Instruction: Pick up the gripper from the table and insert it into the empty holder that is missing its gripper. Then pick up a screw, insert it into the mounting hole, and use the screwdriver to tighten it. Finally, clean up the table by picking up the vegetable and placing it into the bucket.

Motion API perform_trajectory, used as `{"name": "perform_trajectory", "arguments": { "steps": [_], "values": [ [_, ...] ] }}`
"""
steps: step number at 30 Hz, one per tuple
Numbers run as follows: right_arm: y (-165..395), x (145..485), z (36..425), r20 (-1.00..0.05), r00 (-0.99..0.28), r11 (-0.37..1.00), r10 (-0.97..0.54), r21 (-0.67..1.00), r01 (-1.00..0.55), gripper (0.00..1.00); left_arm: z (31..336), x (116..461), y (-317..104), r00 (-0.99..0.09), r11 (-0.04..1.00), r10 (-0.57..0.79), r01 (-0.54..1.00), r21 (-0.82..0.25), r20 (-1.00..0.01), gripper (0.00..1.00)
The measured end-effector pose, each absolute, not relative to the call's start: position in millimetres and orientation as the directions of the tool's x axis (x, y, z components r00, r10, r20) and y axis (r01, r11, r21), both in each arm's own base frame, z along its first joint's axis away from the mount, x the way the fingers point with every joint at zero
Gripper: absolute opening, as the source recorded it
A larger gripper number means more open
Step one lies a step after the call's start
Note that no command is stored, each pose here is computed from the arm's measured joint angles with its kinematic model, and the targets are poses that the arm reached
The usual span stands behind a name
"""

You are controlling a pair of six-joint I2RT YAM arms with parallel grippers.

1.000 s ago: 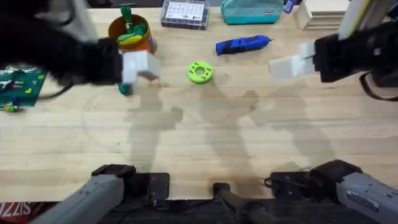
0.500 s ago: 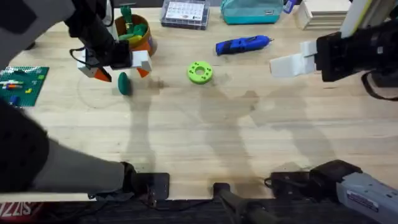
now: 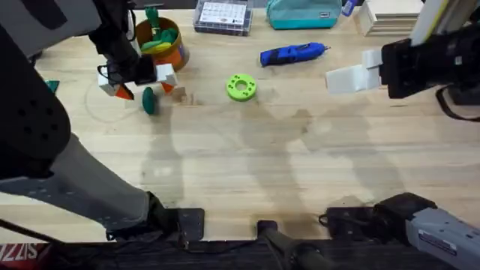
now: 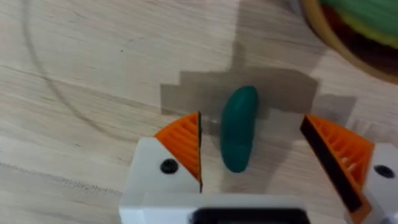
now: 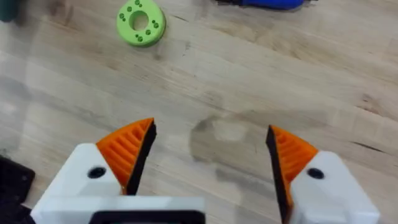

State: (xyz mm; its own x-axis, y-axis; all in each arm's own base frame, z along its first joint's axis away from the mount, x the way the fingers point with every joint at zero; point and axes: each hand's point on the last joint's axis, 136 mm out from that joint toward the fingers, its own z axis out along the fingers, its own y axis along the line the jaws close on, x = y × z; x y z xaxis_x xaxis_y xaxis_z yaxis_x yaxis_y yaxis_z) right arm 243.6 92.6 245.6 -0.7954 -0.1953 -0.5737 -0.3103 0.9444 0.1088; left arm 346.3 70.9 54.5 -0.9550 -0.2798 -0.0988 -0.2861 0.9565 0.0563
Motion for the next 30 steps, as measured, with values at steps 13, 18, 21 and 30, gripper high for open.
{"name": "perform_trajectory", "arguments": {
  "steps": [13, 18, 21, 30],
  "values": [
    [92.6, 243.5, 245.6, -0.574, -0.796, 0.944, -0.195, 0.109, -0.31, 0.994, 31.5, 357.2, 73.8, -0.945, 0.956, -0.284, -0.292, 0.028, -0.165, 0.985],
    [92.6, 243.6, 245.6, -0.574, -0.795, 0.944, -0.195, 0.109, -0.31, 0.994, 31.0, 355.7, 70.6, -0.947, 0.957, -0.283, -0.288, 0.015, -0.155, 0.733],
    [92.6, 243.6, 245.5, -0.573, -0.796, 0.944, -0.195, 0.109, -0.31, 0.994, 30.8, 351.8, 72.9, -0.949, 0.957, -0.281, -0.288, 0.033, -0.143, 0.269],
    [92.6, 243.5, 245.6, -0.574, -0.796, 0.944, -0.195, 0.109, -0.31, 0.994, 30.2, 345.0, 70.2, -0.953, 0.958, -0.28, -0.285, 0.025, -0.115, 0.031]
  ]
}}
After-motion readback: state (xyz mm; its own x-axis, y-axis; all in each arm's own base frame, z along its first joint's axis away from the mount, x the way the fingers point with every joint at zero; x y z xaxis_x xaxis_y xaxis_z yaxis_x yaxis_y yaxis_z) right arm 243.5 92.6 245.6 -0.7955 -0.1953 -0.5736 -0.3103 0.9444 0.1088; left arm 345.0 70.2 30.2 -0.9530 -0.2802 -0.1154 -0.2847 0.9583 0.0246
